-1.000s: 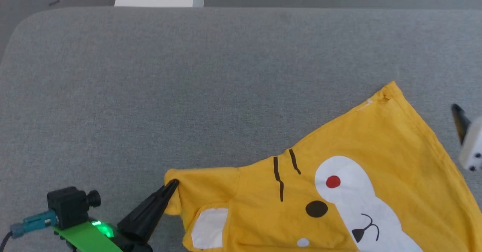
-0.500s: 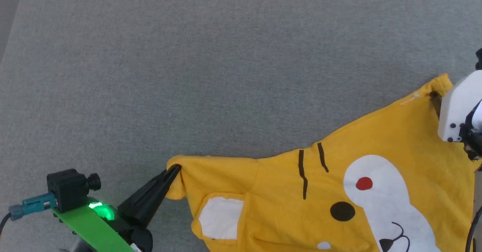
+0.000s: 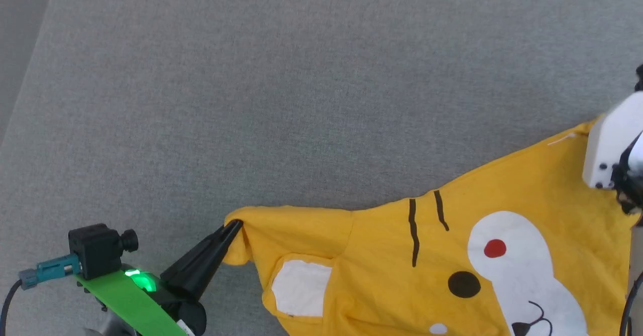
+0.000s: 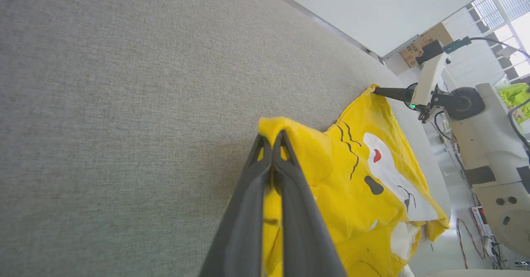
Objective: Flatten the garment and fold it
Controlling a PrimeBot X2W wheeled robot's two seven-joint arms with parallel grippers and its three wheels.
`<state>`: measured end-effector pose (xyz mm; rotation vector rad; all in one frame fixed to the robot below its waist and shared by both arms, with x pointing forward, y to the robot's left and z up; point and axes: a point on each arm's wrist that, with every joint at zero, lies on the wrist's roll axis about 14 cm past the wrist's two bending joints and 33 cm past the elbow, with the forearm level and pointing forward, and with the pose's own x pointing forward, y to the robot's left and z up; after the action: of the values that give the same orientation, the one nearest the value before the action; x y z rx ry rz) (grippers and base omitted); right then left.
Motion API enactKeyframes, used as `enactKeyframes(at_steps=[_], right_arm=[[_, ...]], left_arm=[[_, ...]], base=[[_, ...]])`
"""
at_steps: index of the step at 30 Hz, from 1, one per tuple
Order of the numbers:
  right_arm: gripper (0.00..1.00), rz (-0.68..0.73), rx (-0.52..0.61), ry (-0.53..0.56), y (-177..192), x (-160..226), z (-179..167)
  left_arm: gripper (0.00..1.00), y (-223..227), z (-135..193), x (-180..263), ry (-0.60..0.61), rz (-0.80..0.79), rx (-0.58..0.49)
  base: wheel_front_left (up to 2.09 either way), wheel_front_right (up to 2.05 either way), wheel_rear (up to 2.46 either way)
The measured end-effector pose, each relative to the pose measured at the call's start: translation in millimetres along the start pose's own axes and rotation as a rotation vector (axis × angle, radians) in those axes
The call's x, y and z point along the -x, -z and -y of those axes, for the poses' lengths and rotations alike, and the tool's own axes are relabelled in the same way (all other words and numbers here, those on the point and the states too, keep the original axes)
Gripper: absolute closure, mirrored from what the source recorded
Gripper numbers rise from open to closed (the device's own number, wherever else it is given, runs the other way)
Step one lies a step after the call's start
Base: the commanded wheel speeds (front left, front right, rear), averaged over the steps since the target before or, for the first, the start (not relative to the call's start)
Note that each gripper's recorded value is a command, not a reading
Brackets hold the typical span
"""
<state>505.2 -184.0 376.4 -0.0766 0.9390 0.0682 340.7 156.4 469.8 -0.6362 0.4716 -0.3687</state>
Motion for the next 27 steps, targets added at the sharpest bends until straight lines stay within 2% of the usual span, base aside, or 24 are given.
enactKeyframes(at_steps=[3,7,14,17,22,27], right_arm=[[1.00,0.047,-0.017,-0.012,-1,13,1],[1.00,0.201,-0.059,-0.028,-20,39,5],[1.00,0.449,-0.129,-0.029,-46,92,14],[1.00,0.569,-0.144,-0.007,-64,117,20],[1.00,0.802,-0.135,0.001,-120,175,18],[1.00,0.956,-0.086,0.012,-169,229,14]], left_arm=[[1.00,-7,4,3,0.003,0.037,-0.011],[1.00,-29,4,8,-0.022,0.148,-0.049],[1.00,-76,21,3,-0.011,0.304,-0.210],[1.00,-103,36,-7,0.008,0.346,-0.297],[1.00,-172,73,-21,0.032,0.464,-0.481],[1.00,-239,119,-31,0.067,0.571,-0.567]], base=[[0.00,0.00,0.00],[0.00,0.00,0.00],[0.00,0.00,0.00],[0.00,0.00,0.00],[0.00,0.00,0.00],[0.00,0.00,0.00]])
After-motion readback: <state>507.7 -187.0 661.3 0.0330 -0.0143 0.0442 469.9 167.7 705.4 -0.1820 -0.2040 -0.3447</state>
